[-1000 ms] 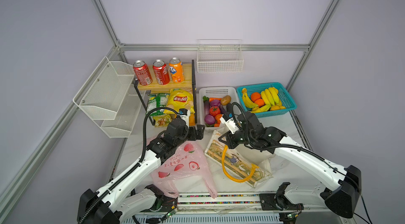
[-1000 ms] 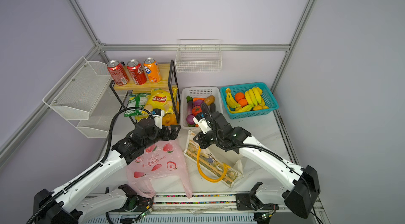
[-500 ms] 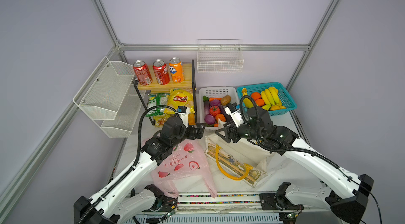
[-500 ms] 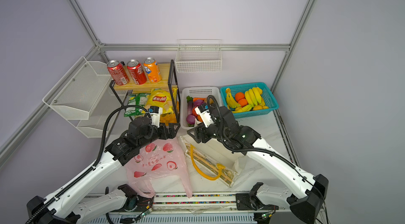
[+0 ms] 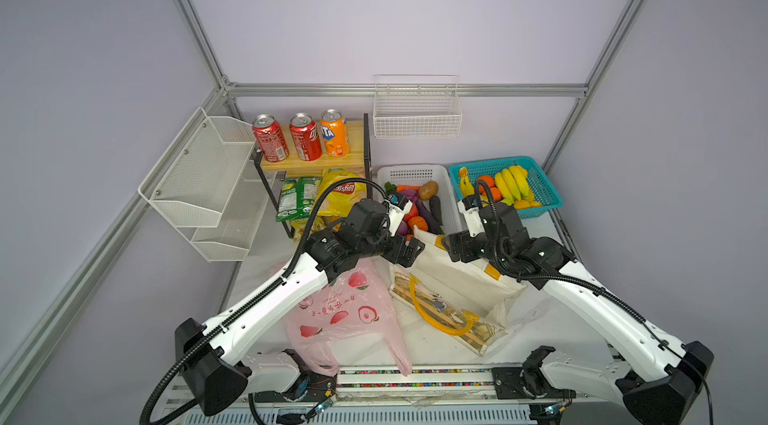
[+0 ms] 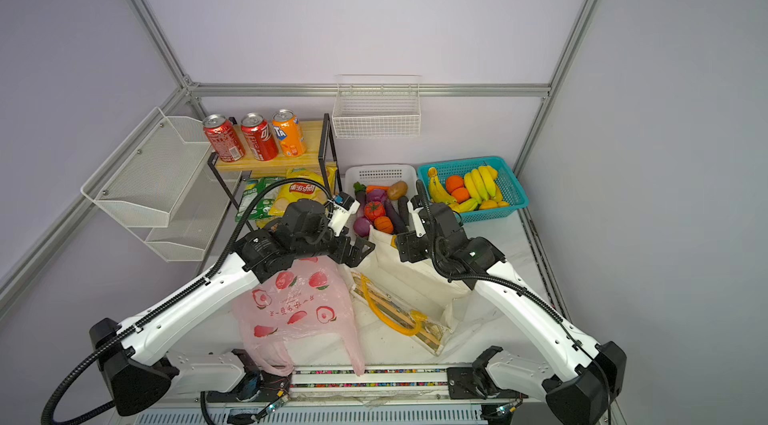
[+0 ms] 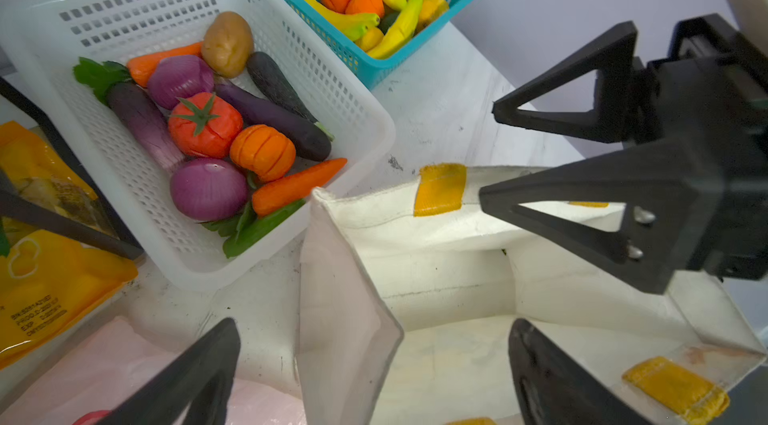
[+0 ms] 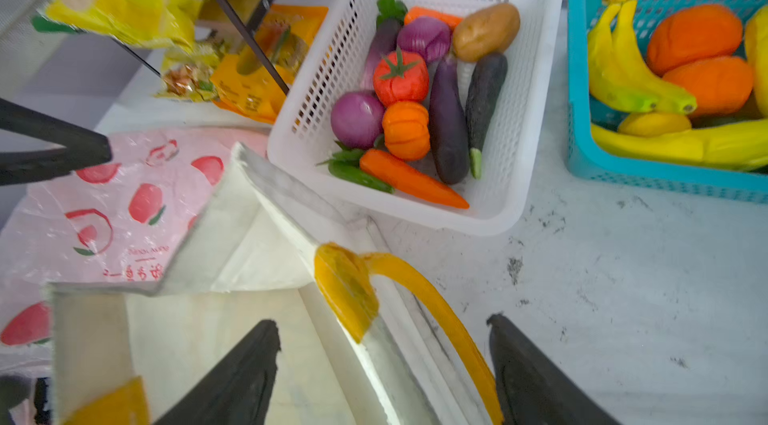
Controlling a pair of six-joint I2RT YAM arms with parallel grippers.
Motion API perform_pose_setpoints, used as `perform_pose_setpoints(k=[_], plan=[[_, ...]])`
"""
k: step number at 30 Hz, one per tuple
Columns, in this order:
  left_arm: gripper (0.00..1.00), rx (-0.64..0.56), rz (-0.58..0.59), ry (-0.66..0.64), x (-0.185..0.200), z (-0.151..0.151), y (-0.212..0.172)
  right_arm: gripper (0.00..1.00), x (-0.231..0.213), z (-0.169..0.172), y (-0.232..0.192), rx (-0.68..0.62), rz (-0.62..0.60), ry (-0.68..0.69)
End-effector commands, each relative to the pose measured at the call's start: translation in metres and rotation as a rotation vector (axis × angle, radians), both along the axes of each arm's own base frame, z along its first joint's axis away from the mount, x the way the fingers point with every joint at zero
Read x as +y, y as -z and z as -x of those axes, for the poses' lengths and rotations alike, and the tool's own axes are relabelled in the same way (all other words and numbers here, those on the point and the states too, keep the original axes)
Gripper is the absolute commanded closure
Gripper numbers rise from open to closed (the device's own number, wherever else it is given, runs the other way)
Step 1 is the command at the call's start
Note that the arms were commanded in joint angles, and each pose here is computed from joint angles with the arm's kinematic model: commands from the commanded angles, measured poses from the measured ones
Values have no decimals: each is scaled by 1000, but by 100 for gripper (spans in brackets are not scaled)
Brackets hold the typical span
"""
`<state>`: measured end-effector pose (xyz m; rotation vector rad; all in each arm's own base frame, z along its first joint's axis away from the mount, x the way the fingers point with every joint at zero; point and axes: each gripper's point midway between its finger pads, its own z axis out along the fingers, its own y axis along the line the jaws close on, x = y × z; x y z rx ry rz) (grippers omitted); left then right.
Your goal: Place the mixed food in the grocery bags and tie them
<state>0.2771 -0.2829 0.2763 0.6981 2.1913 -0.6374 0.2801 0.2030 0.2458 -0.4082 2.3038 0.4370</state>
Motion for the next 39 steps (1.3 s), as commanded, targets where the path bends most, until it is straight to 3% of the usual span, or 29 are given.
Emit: perform_pose_setpoints(k=[1, 8, 14, 19, 21, 24, 27, 34, 36, 39], plan=[[1, -37, -46, 66, -7, 4, -17, 19, -1, 7, 15, 50, 33, -23], [16, -9, -143, 0, -16, -24, 12, 30, 6, 3, 26, 66, 31, -42], [42, 1, -150, -31, -20, -34, 22, 38, 7, -1, 39, 92, 77, -46], [66, -21, -149, -101, -3, -37, 28, 54, 13, 5, 35, 91, 61, -105], [76, -30, -129, -85, -2, -35, 30, 55, 21, 13, 22, 75, 14, -168], [88, -44, -103, -52, -2, -32, 33, 40, 18, 12, 5, 26, 1, -160], [94, -65, -75, -48, 3, -31, 27, 25, 10, 5, 10, 25, 48, -112], [100, -62, -62, -60, 7, -34, 29, 20, 14, 1, 40, 88, 94, -123], [100, -59, -64, -69, 7, -36, 31, 27, 23, 5, 38, 91, 64, -175], [100, -62, -71, -85, 8, -39, 31, 46, 27, 6, 33, 81, 36, -191]])
